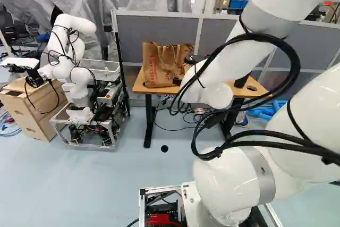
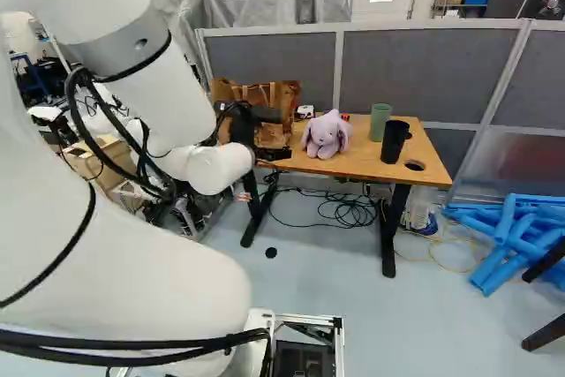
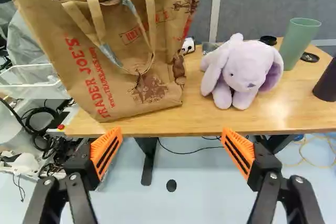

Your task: Pick up the bag on the ground and place it on the table

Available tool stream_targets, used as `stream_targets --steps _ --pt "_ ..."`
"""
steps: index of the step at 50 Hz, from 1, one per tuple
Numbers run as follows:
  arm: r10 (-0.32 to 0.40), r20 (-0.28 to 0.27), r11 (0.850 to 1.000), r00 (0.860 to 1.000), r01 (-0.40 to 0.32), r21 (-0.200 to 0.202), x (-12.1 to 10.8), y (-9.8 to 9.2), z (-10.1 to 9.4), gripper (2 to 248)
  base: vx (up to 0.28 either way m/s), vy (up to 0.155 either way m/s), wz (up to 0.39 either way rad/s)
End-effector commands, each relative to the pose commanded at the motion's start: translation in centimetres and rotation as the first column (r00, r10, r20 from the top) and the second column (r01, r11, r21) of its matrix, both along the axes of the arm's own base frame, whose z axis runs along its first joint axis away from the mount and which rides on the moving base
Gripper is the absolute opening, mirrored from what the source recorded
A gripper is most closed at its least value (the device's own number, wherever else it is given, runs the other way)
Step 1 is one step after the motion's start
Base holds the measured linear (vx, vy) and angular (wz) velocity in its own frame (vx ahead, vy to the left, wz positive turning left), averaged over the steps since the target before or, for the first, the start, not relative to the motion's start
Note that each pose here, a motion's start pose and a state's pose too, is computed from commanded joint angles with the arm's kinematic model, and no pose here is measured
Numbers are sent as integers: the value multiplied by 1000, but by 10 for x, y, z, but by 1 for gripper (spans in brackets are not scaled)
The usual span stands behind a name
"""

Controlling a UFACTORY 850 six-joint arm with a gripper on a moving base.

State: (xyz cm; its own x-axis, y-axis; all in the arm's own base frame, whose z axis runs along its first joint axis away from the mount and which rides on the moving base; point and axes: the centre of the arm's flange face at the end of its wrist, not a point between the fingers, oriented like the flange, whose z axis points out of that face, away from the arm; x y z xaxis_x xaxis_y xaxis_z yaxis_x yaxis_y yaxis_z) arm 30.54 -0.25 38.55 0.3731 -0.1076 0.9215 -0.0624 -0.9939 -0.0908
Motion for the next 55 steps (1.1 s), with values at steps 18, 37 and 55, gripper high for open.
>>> stream_targets --steps 18,37,55 --pt "39 33 998 999 -37 -59 -22 2 -13 247 0 0 0" --pt "60 49 994 997 -55 -90 -34 2 -19 247 0 0 0" --pt "62 51 994 997 -57 -94 -35 2 -20 247 0 0 0"
